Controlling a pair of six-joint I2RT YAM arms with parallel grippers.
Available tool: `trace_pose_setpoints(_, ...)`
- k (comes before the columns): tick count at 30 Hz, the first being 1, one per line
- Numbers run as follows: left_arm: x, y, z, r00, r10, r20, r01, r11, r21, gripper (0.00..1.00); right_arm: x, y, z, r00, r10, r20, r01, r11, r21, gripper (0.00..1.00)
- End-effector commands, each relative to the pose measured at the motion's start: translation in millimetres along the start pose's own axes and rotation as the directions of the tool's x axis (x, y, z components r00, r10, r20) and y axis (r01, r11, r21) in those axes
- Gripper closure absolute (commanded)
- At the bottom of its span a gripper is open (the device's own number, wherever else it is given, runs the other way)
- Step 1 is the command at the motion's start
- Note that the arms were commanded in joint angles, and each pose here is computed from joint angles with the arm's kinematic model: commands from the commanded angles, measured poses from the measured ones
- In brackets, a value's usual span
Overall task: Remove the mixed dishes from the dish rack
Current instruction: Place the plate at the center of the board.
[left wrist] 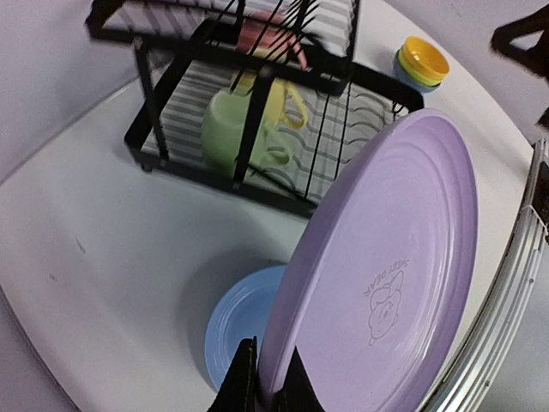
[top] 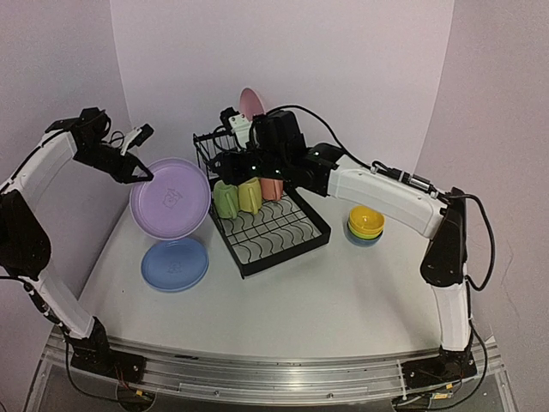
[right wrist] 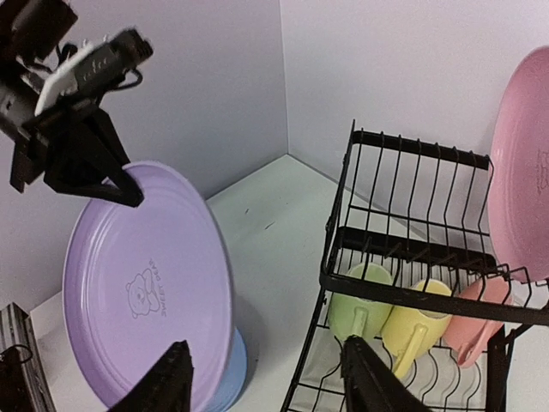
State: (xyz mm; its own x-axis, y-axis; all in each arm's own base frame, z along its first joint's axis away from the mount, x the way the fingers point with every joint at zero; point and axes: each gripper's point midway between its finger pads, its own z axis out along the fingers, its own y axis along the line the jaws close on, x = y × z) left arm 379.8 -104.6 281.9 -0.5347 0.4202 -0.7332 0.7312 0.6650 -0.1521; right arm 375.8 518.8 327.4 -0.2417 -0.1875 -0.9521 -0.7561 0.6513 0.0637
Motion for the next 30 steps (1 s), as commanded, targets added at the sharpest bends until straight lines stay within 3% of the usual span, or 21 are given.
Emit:
trace_pose_setpoints(1,40,13,-10,0.994,-0.107,-0.028,0.107,0.994,-0.026,1.00,-57,0,-48,0.992,0.033,0.120,-0.030,0.999,-0.023,0.35)
trace_pose_setpoints(5,93,35,15,0.957,-0.265,-0.120,0.263,0.964,-0.031,1.00,-62,-1,-63,0.991,0.029,0.130,-0.027,0.999,-0.017,0.29)
trace_pose_setpoints(11,143,78,55,0.892,-0.416,-0.177,0.384,0.904,-0.189,1.00,-59,-6,-73,0.992,0.018,0.123,-0.020,1.000,0.009,0.28)
trace_pose_setpoints(25,189,62,98,0.788,-0.561,-0.255,0.537,0.828,-0.164,1.00,-56,-8,-81,0.992,0.016,0.122,-0.018,1.000,0.013,0.28)
trace_pose_setpoints(30,191,61,102,0.783,-0.565,-0.261,0.541,0.825,-0.161,1.00,-59,-6,-84,0.991,0.011,0.130,-0.011,1.000,0.003,0.28)
